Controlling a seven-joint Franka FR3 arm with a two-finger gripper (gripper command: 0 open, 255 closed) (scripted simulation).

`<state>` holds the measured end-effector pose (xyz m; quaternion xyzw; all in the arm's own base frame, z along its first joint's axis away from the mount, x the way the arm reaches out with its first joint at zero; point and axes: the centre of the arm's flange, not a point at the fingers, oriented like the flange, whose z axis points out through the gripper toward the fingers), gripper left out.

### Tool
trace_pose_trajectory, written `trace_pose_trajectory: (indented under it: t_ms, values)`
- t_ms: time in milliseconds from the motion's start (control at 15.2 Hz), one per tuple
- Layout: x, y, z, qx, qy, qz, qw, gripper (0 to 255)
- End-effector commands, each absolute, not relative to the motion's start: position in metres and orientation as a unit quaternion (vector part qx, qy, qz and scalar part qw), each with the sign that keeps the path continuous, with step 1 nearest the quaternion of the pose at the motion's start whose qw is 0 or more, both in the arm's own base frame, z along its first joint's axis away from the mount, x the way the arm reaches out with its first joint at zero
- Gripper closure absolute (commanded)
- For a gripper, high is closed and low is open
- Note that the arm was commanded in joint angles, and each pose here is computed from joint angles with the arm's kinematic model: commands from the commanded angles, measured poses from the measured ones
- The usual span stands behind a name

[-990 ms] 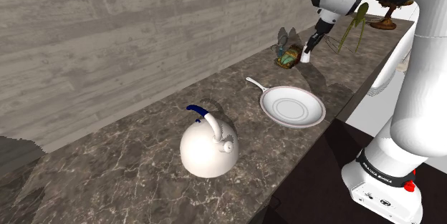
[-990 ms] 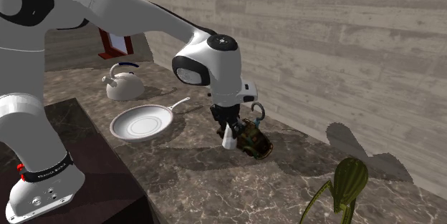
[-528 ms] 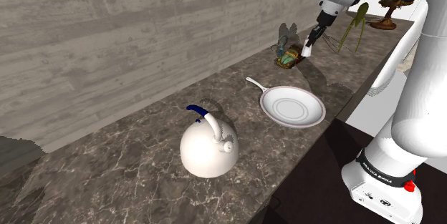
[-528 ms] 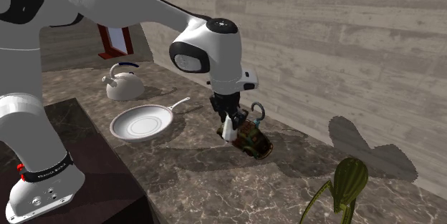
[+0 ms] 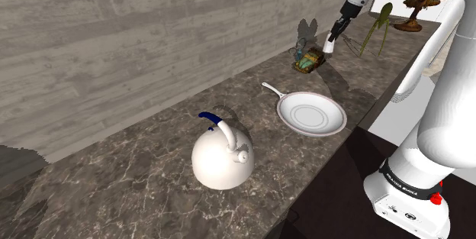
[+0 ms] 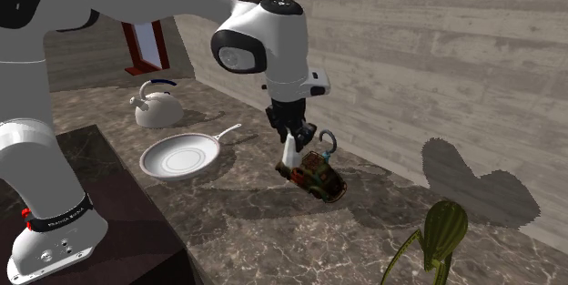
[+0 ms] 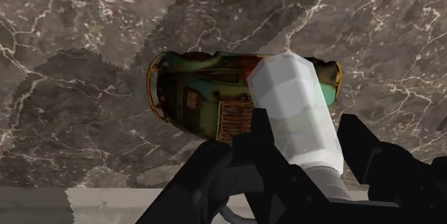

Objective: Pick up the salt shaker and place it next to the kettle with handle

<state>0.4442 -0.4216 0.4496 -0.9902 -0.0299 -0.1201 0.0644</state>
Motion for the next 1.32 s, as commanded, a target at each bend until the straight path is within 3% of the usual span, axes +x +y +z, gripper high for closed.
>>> trace_pose_trajectory:
  t_ms: [0,1254]
  values:
    - [0.444,-0.423,0.461,-0.990,-0.030,-0.120,0.064,255]
    - [0.444,-0.423,0.561,-0.990,-0.030,-0.120,0.064,255]
